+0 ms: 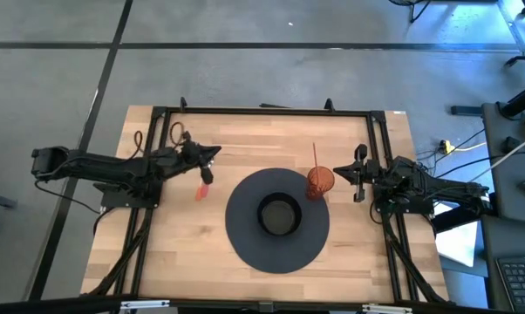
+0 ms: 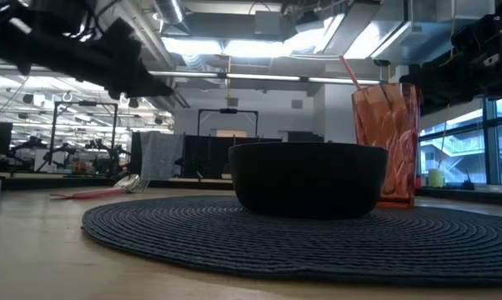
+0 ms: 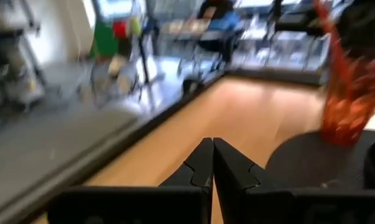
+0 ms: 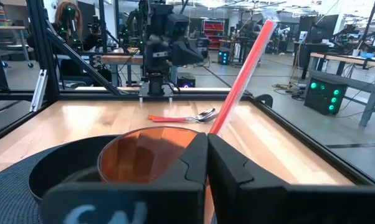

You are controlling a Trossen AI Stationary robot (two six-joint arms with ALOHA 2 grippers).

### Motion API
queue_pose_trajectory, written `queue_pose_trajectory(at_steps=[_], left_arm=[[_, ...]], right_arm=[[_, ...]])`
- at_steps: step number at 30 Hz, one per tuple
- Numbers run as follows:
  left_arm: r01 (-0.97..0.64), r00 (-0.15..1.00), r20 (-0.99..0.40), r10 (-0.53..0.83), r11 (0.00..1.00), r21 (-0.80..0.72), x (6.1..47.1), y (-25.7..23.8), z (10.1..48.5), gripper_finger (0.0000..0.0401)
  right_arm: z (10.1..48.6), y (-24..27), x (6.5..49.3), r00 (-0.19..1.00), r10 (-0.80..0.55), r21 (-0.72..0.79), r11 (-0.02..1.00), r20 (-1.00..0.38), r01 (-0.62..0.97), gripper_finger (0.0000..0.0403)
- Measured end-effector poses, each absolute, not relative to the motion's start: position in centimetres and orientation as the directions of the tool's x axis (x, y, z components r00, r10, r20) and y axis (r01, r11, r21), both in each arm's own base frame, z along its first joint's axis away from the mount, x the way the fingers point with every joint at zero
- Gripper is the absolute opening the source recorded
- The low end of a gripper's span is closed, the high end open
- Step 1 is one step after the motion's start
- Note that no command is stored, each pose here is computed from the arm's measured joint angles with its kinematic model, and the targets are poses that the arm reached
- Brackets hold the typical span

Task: Pick & Place Utensil
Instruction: Put the pink fork into the black bowl on the blue mat

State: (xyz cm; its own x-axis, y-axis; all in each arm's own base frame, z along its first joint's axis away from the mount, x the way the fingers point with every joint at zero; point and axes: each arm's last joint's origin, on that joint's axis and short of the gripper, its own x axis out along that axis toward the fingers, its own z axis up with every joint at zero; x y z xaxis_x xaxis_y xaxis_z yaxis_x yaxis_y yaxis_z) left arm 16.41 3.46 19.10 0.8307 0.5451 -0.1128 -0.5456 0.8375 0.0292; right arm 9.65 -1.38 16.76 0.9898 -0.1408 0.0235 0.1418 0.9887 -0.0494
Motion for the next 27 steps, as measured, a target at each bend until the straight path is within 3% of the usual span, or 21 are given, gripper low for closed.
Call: queue_pose_trajectory(at_steps=[4, 9, 15, 27], left_arm=[[-0.547, 0.809, -0.263, 0.525, 0.837, -0.014, 17.4, 3.3, 20.9, 0.0004], [-0.538, 0.753, -0.428, 0.499, 0.842, 0.036, 18.2, 2.0, 22.3, 0.0003], [-0.623, 0.525, -0.679, 0.512, 0.775, 0.103, 18.0, 1.1, 21.6, 0.0003], [-0.585, 0.435, -0.776, 0.458, 0.798, 0.143, 19.4, 0.4, 19.9, 0.0004]], right_arm=[[16.8, -1.4, 9.7, 0.99, -0.141, -0.049, 0.989, 0.024, 0.142, 0.0011], [16.8, -1.4, 9.7, 0.99, -0.141, -0.051, 0.989, 0.026, 0.142, 0.0011], [16.8, -1.4, 9.7, 0.99, -0.14, -0.028, 0.99, 0.027, 0.141, 0.0011], [16.8, -1.4, 9.7, 0.99, -0.141, -0.031, 0.989, 0.027, 0.141, 0.0011]])
